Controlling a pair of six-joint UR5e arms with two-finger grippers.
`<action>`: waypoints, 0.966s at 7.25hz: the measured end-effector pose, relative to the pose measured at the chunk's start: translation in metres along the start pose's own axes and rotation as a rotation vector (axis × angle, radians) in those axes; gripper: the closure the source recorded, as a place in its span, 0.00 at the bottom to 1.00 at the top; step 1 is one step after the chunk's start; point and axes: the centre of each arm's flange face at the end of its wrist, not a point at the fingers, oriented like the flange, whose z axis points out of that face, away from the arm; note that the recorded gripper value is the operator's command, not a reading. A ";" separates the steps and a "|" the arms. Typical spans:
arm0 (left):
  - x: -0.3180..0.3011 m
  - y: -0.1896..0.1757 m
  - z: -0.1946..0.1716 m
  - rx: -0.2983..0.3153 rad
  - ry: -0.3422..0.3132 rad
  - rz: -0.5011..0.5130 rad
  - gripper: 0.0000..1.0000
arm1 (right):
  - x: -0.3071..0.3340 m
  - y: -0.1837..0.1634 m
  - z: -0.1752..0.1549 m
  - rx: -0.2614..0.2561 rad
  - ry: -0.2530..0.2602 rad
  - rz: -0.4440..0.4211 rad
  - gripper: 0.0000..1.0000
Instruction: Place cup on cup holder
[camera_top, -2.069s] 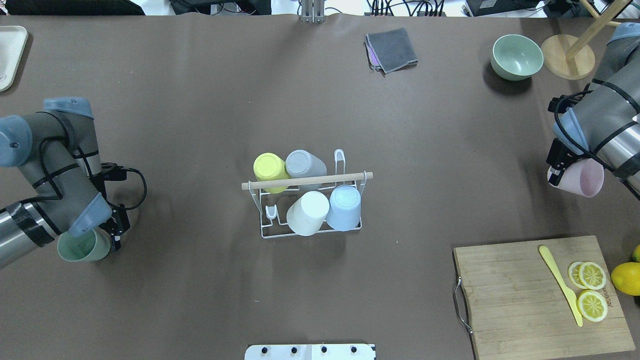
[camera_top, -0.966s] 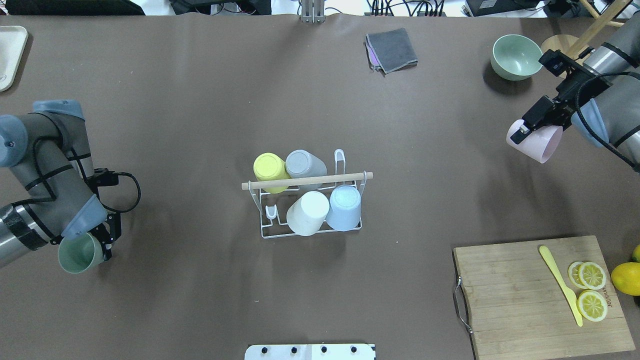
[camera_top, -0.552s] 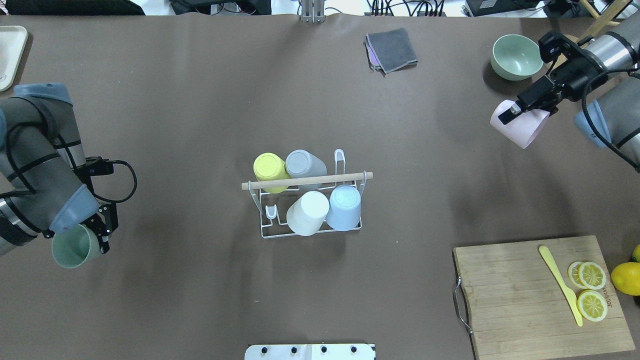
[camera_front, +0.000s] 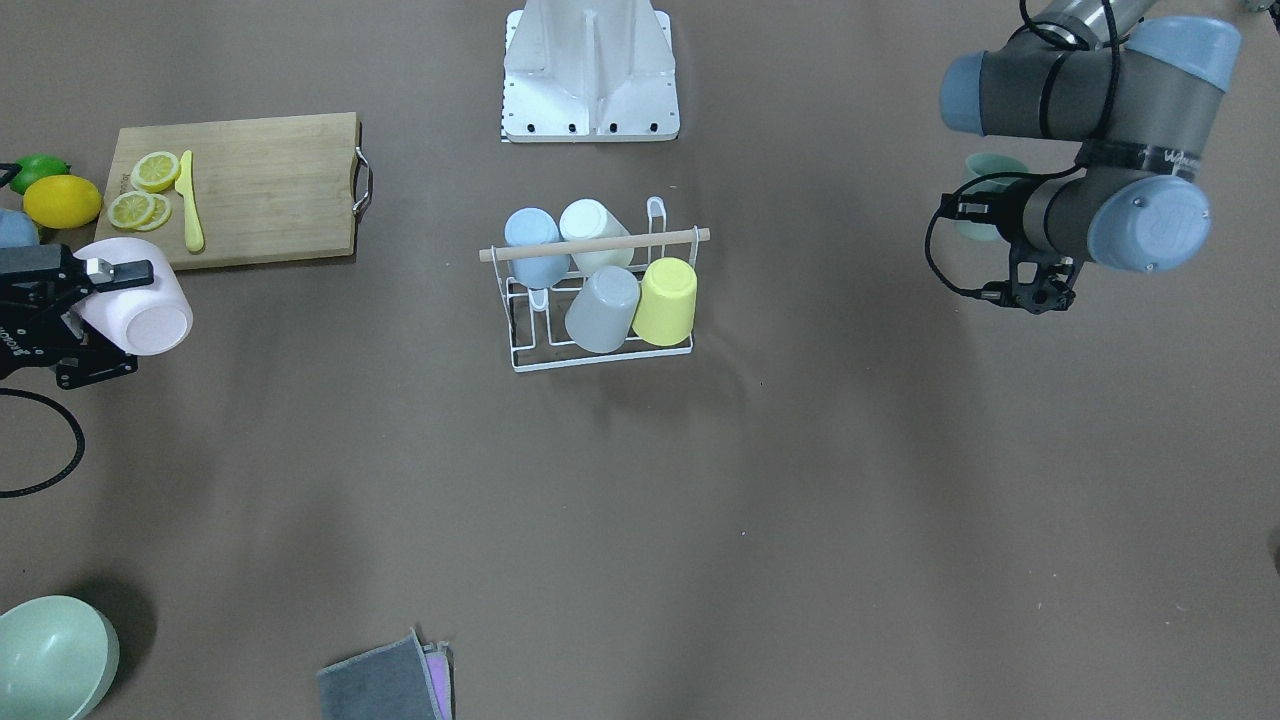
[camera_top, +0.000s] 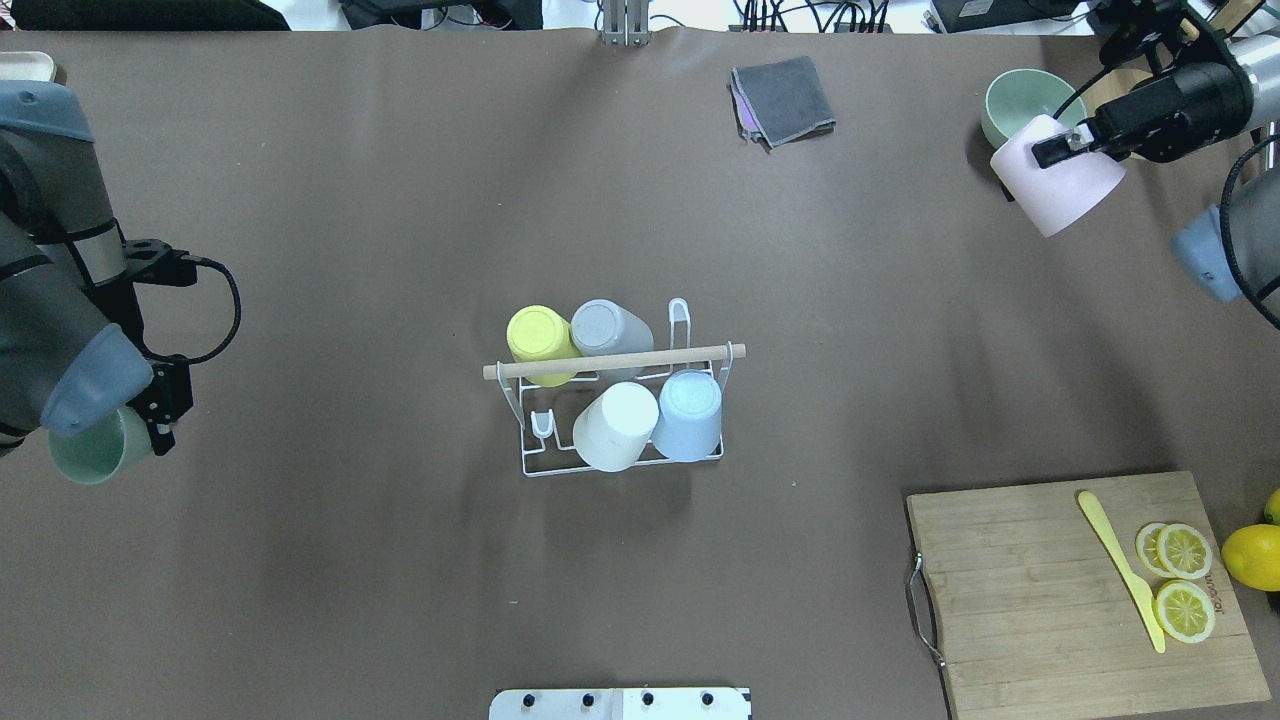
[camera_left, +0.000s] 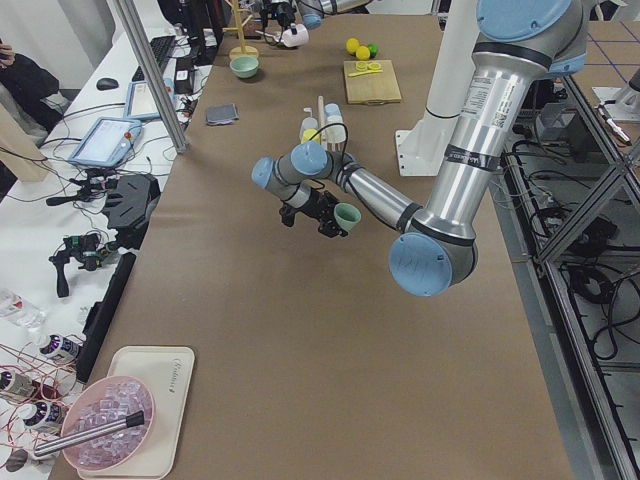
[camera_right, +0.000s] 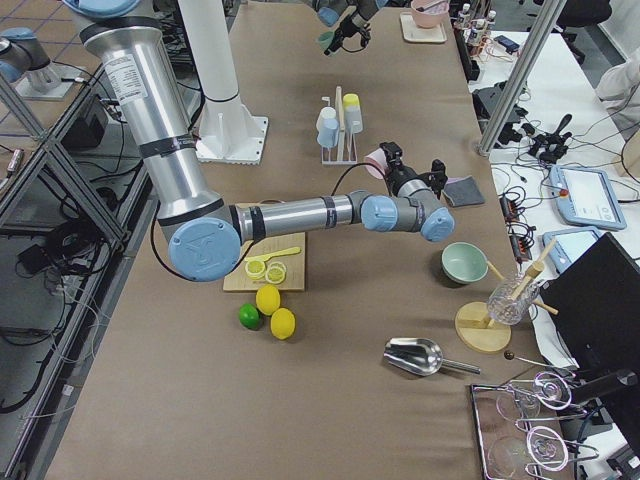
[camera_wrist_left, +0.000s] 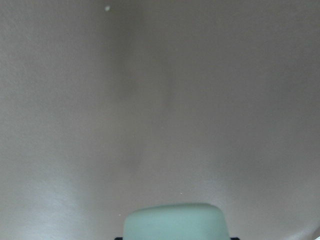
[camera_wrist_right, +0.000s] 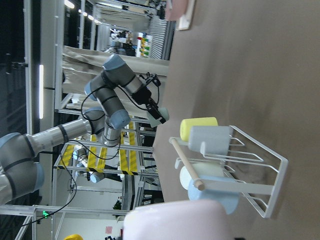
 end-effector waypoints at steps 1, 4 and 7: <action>-0.003 0.004 -0.018 0.082 -0.091 0.053 1.00 | 0.000 0.001 -0.003 0.019 -0.026 -0.072 0.63; -0.001 0.004 -0.072 0.381 -0.225 0.229 1.00 | 0.009 0.005 -0.003 0.040 -0.043 -0.264 0.65; 0.017 0.008 -0.107 0.736 -0.227 0.484 1.00 | 0.022 0.000 0.027 0.037 -0.073 -0.427 0.66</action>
